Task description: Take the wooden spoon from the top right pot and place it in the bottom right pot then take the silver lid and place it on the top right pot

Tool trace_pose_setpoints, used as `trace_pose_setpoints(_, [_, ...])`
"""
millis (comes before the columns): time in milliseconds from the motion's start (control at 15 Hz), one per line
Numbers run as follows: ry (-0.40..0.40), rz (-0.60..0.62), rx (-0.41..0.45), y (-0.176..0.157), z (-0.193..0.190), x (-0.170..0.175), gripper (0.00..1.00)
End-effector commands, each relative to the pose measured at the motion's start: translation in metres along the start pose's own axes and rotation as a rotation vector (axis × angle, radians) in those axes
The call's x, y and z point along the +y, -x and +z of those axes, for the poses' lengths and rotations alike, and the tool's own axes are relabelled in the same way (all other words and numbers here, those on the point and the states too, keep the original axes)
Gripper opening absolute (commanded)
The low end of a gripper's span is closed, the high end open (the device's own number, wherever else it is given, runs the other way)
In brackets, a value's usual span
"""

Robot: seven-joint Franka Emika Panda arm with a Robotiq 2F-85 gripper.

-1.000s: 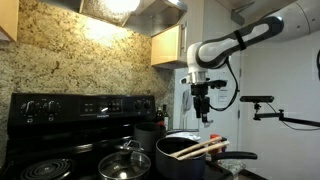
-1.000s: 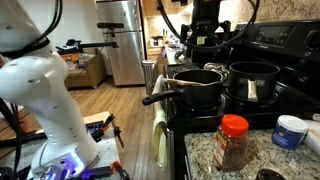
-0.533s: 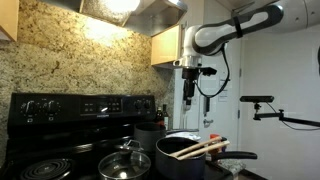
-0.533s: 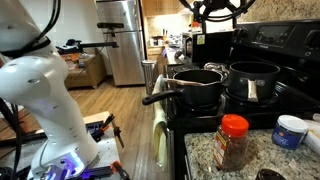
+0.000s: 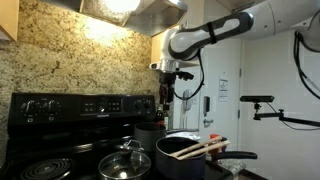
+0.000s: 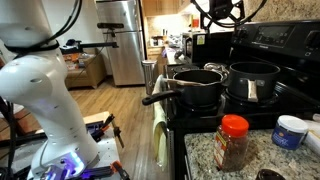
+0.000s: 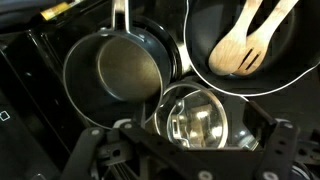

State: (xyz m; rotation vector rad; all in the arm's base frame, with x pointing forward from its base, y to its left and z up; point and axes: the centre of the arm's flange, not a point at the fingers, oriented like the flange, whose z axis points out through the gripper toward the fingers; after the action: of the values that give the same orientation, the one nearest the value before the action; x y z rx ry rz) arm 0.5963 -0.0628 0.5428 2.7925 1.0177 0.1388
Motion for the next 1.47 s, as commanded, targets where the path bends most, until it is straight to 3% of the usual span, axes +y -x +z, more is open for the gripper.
trace_pose_setpoints(0, [0.002,-0.007,-0.005,-0.005,0.003,0.002,1.00])
trace_pose_setpoints(267, [0.008,-0.012,-0.003,-0.007,0.003,0.006,1.00])
trace_pose_setpoints(333, [0.002,-0.068,0.014,-0.007,0.003,0.009,1.00])
trace_pose_setpoints(667, [-0.059,-0.279,0.185,-0.027,0.029,0.047,1.00])
trace_pose_setpoints(1133, [-0.286,-0.471,0.410,-0.050,0.102,0.077,1.00])
trace_pose_setpoints(1400, [-0.442,-0.530,0.402,-0.059,0.125,0.068,1.00])
